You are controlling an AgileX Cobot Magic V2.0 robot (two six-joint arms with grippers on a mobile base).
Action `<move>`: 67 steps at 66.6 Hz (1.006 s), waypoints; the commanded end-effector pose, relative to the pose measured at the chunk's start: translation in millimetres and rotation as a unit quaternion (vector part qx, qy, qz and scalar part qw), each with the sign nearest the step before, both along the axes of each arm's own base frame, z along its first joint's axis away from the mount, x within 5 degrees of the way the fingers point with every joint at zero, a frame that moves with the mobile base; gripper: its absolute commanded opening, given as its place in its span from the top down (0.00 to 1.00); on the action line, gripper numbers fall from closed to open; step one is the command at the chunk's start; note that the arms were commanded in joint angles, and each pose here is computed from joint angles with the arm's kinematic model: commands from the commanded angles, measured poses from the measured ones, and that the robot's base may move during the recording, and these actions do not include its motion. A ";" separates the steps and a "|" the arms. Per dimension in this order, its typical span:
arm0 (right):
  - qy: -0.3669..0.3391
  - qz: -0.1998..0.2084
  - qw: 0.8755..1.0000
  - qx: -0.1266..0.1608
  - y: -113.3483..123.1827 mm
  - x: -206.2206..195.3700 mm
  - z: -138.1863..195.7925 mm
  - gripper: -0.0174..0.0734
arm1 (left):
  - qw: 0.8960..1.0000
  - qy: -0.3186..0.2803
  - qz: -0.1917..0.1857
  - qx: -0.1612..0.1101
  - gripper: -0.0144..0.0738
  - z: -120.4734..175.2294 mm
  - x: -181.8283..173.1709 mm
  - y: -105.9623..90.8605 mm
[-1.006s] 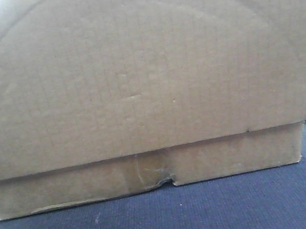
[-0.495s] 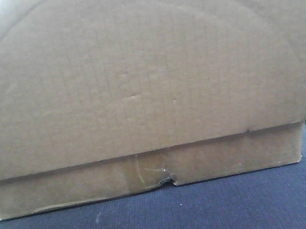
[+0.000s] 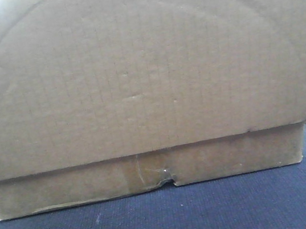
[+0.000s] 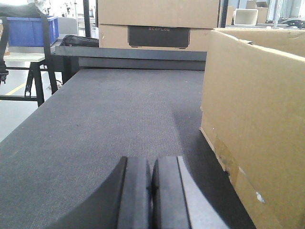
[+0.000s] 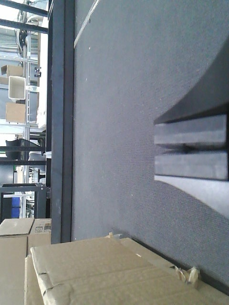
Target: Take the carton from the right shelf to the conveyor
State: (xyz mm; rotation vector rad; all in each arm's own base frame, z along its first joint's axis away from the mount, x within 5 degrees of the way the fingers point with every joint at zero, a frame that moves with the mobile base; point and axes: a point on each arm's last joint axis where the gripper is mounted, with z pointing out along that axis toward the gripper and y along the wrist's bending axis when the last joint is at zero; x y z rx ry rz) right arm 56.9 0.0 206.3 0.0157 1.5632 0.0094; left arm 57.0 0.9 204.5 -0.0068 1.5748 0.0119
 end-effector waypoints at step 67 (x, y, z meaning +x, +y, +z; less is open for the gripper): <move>-0.013 -0.004 1.000 -0.002 -0.5 -0.5 2.1 0.89 | 1.000 -0.015 0.000 -0.001 0.84 3.1 -0.5 -0.1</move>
